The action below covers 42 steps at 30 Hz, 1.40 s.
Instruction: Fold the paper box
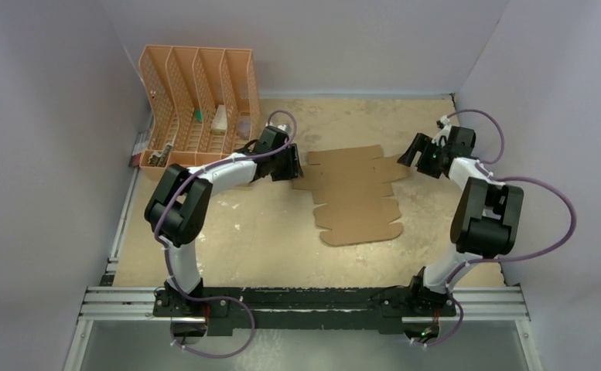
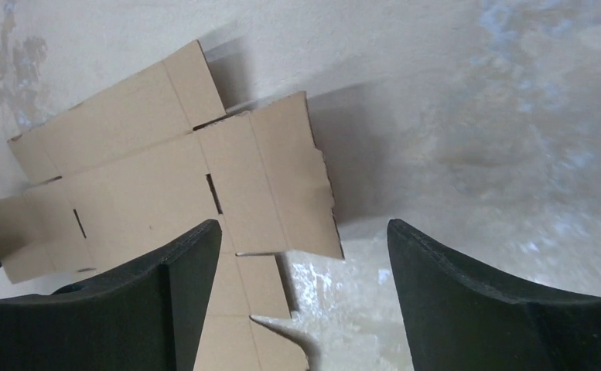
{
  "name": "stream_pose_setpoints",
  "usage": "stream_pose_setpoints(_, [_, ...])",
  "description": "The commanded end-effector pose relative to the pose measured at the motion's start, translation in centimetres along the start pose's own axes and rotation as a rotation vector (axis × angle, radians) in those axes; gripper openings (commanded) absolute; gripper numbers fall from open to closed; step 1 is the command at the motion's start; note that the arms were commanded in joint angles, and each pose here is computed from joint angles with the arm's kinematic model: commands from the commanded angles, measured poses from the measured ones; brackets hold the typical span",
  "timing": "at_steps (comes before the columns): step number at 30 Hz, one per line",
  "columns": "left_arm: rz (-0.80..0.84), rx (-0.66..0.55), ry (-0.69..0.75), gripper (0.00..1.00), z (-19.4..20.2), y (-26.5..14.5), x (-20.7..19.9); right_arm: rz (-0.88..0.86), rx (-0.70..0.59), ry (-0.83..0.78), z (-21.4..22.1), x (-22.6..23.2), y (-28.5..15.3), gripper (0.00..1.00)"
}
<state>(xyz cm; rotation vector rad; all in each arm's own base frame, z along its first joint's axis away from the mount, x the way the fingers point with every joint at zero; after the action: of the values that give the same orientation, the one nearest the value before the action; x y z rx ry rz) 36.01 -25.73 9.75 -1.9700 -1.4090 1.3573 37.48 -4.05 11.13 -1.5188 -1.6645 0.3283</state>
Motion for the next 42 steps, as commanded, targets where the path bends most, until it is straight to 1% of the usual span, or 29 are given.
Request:
stream_pose_setpoints(1, [0.05, -0.019, -0.009, 0.43, -1.8, -0.1, -0.6, -0.152, -0.017, -0.053, -1.4, 1.0, 1.4, 0.79])
stream_pose_setpoints(4, [0.056, -0.009, -0.024, 0.42, -2.0, 0.3, -0.3, -0.183, 0.007, -0.036, -1.0, 0.4, 2.1, 0.73])
stream_pose_setpoints(7, [0.063, 0.001, -0.033, 0.41, -2.1, 0.6, 0.0, -0.225, 0.02, -0.04, -0.7, 0.5, 2.3, 0.64])
stream_pose_setpoints(13, [0.074, 0.01, -0.06, 0.39, -2.8, 0.9, 1.1, -0.292, 0.02, -0.05, 0.3, 1.2, 2.0, 0.36])
stream_pose_setpoints(17, [0.108, 0.012, -0.073, 0.34, -3.4, 0.9, 1.7, -0.311, 0.032, -0.052, 1.9, 1.3, 1.7, 0.18])
stream_pose_setpoints(18, [0.122, 0.014, -0.074, 0.32, -3.6, 0.8, 1.7, -0.315, 0.03, -0.054, 2.1, 1.4, 1.6, 0.14])
stream_pose_setpoints(21, [0.15, 0.033, -0.07, 0.23, -3.5, 0.6, 1.6, -0.322, 0.027, -0.05, 2.5, 1.8, 0.9, 0.08])
stream_pose_setpoints(23, [0.149, 0.039, -0.051, 0.13, -3.4, 0.2, 1.7, -0.311, 0.023, -0.048, 2.9, 1.9, 0.3, 0.08])
stream_pose_setpoints(25, [0.131, 0.039, -0.016, 0.01, -3.3, -0.3, 2.1, -0.301, 0.013, -0.044, 3.2, 2.2, -0.6, 0.08])
stream_pose_setpoints(28, [0.078, 0.036, 0.053, 0.0, -3.3, -1.0, 3.3, -0.28, 0.007, -0.045, 4.2, 2.6, -1.7, 0.1])
stream_pose_setpoints(30, [0.053, 0.026, 0.1, 0.0, -3.4, -1.6, 3.8, -0.255, 0.003, -0.052, 4.7, 2.7, -2.6, 0.18])
stream_pose_setpoints(32, [0.033, 0.01, 0.155, 0.0, -3.6, -2.1, 4.1, -0.236, -0.008, -0.054, 4.9, 2.9, -3.4, 0.23])
stream_pose_setpoints(34, [0.029, -0.006, 0.208, 0.0, -4.0, -2.8, 4.1, -0.202, -0.046, -0.063, 4.4, 3.1, -4.4, 0.34])
stream_pose_setpoints(37, [0.031, -0.031, 0.284, 0.0, -4.6, -3.6, 4.0, -0.138, -0.102, -0.1, 2.5, 3.4, -6.3, 0.52])
stream_pose_setpoints(39, [0.048, -0.04, 0.323, 0.0, -4.9, -4.0, 3.7, -0.116, -0.123, -0.136, 1.2, 3.8, -7.2, 0.59])
stream_pose_setpoints(42, [0.067, -0.05, 0.365, 0.0, -5.0, -4.7, 3.3, -0.145, -0.136, -0.172, -0.2, 5.3, -7.4, 0.65])
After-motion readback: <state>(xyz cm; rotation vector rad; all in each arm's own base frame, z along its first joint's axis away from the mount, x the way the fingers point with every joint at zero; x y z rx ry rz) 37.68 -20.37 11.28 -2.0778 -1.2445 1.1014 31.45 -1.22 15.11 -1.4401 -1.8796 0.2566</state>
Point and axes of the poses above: each gripper's point midway between its finger pads, its own y axis out along the fingers, its own x axis along the line the jaws close on, z = x × y, the point moved 5 cm from there along -y, back along the fingers, and after that the axes turned 4 degrees about -y, right-handed, at the moved point
